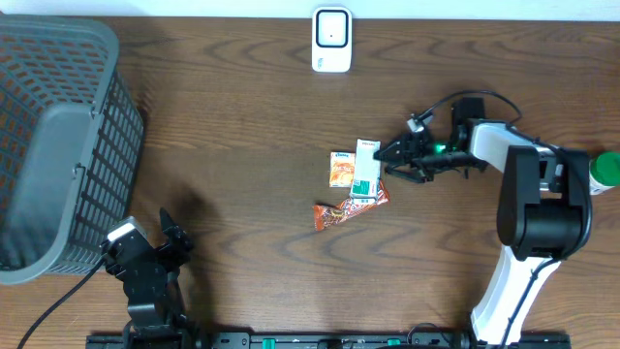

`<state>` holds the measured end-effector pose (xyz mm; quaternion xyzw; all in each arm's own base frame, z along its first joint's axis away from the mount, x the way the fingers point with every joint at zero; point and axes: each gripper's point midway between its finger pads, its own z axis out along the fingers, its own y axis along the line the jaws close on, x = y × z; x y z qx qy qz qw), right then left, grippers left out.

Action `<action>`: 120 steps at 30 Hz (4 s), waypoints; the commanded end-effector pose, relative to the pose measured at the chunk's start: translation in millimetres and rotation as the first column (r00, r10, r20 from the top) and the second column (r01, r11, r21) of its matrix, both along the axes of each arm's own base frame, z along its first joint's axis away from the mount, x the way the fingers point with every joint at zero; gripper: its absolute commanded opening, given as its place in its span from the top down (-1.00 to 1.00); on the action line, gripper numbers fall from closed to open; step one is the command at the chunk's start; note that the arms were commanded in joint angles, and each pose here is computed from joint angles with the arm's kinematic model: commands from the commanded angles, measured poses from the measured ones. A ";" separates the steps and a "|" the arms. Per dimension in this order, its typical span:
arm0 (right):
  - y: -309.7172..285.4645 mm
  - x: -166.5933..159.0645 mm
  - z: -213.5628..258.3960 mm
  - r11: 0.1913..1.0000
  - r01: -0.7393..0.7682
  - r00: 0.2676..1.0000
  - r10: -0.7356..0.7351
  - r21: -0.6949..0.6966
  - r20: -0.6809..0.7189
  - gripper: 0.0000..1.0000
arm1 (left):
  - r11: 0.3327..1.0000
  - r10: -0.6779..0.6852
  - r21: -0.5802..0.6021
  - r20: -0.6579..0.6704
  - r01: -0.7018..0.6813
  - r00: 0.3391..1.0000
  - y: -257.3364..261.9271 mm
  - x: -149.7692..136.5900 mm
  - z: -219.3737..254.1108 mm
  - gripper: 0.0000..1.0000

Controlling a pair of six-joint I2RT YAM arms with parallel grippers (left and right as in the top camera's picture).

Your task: Scan the item barcode

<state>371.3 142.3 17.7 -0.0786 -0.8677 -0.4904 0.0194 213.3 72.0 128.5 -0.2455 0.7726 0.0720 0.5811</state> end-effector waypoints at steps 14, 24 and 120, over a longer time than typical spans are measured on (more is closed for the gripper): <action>1.4 -24.9 -55.3 0.960 -0.069 0.995 0.047 -0.272 -0.087 0.67 | 1.000 0.017 -0.001 -0.006 -0.017 1.000 2.6 -1.3 -3.5 -0.68; -6.5 -14.3 25.1 0.974 -0.087 0.990 0.060 0.210 0.131 0.64 | 1.000 0.017 -0.001 -0.006 -0.017 1.000 2.6 -1.3 -3.5 -0.68; 143.5 -33.3 94.4 0.724 -0.563 0.772 0.287 0.399 0.567 0.98 | 1.000 0.017 -0.001 -0.006 -0.017 1.000 2.6 -1.3 -3.5 -0.68</action>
